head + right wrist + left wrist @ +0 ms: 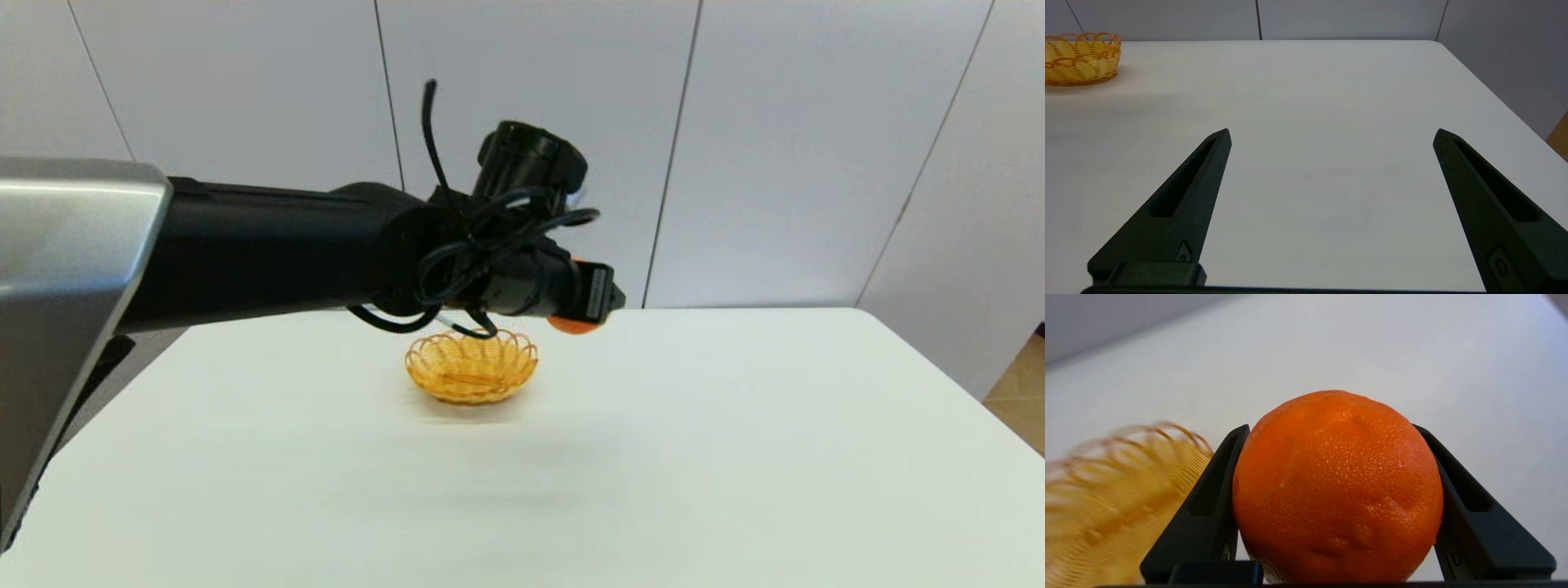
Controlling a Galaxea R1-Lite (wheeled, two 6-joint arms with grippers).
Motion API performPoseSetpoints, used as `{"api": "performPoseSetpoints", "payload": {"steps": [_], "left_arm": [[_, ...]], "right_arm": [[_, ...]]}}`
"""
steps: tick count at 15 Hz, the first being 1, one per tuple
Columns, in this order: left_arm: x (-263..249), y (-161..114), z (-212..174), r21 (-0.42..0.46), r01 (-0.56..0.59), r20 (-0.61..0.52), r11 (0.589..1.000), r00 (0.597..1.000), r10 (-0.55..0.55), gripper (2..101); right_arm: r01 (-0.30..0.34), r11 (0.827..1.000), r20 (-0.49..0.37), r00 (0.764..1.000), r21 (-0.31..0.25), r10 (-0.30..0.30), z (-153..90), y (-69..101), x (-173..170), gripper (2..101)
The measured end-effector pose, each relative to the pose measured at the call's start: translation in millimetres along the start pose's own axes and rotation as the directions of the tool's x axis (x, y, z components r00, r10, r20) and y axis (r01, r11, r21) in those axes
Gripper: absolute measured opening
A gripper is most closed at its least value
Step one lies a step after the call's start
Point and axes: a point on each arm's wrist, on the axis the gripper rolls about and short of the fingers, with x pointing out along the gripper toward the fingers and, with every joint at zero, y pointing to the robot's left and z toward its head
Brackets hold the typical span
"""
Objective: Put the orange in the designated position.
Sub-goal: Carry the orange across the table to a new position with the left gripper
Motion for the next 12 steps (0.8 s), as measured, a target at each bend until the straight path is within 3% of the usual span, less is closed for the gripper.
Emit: {"api": "performPoseSetpoints", "payload": {"steps": [7,12], "left_arm": [[4.3,82.0,43.3,0.08,-0.17,0.176,0.982,0.972,0.154,71.2],[23.5,135.6,37.4,0.089,-0.269,0.18,0.959,0.951,0.25,71.1]], "right_arm": [[0.0,1.0,0.0,1.0,0.0,0.0,0.0,0.0,0.0,98.0],[0.0,1.0,0.0,1.0,0.0,0.0,0.0,0.0,0.0,98.0]]}}
